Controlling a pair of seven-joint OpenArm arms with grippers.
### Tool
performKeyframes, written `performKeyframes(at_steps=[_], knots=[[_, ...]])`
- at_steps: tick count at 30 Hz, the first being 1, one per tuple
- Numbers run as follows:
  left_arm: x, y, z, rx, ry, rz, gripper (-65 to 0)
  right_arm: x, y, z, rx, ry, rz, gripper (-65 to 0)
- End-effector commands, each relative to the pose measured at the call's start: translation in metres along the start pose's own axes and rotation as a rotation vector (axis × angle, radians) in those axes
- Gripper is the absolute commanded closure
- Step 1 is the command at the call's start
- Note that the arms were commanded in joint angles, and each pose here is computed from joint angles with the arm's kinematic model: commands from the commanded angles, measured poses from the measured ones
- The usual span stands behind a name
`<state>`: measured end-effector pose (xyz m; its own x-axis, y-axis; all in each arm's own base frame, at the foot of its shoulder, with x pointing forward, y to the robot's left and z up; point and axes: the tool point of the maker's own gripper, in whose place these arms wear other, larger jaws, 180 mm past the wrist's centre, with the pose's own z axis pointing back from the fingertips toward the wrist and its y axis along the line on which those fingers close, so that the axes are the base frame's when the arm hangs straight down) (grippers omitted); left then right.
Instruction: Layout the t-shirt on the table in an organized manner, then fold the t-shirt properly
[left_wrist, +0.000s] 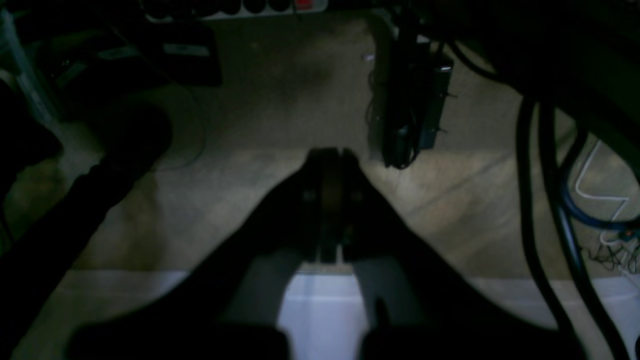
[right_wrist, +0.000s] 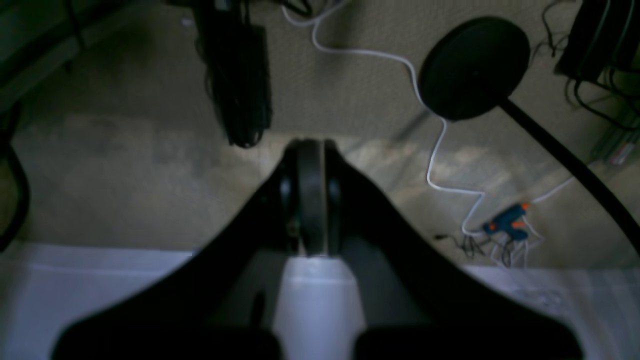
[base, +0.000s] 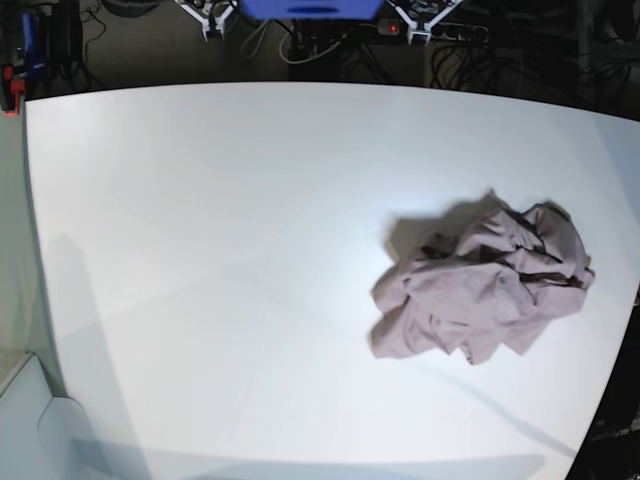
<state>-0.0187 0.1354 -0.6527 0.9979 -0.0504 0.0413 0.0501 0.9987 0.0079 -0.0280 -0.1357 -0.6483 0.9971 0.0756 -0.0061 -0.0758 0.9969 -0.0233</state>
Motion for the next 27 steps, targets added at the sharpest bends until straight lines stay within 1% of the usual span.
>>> performKeyframes(at_steps=[1, 6, 8, 9, 14, 19, 21, 23, 26, 27], knots=[[-0.001, 0.001, 0.002, 0.006, -0.012, 0.003, 0.0, -0.002, -0.007, 0.003, -0.005, -0.012, -0.004, 0.0], [-0.004, 0.009, 0.018, 0.015, -0.079, -0.006, 0.0, 0.010, -0.026, 0.022, -0.043, -0.116, -0.080, 0.0], [-0.002, 0.006, 0.029, 0.009, -0.120, -0.009, 0.0, 0.017, -0.038, 0.034, -0.067, -0.171, -0.098, 0.0], [-0.002, 0.005, 0.035, 0.006, -0.141, -0.011, 0.0, 0.021, -0.045, 0.042, -0.079, -0.202, -0.093, 0.0], [0.002, 0.010, 0.072, 0.009, -0.244, -0.033, 0.0, 0.033, -0.052, 0.082, -0.097, -0.322, -0.065, 0.0], [0.016, 0.015, 0.125, 0.006, -0.371, -0.071, 0.0, 0.045, -0.053, 0.130, -0.105, -0.436, -0.034, 0.0], [0.023, 0.013, 0.145, -0.011, -0.418, -0.050, 0.0, 0.051, -0.052, 0.148, -0.105, -0.468, -0.028, 0.0], [0.032, 0.024, 0.166, -0.009, -0.465, -0.010, 0.0, 0.061, -0.050, 0.168, -0.104, -0.512, -0.022, 0.0], [0.046, 0.032, 0.196, -0.024, -0.533, 0.059, 0.0, 0.079, -0.047, 0.204, -0.105, -0.589, -0.013, 0.0], [0.053, 0.036, 0.207, -0.024, -0.562, 0.065, 0.0, 0.086, -0.046, 0.217, -0.105, -0.615, -0.009, 0.0]])
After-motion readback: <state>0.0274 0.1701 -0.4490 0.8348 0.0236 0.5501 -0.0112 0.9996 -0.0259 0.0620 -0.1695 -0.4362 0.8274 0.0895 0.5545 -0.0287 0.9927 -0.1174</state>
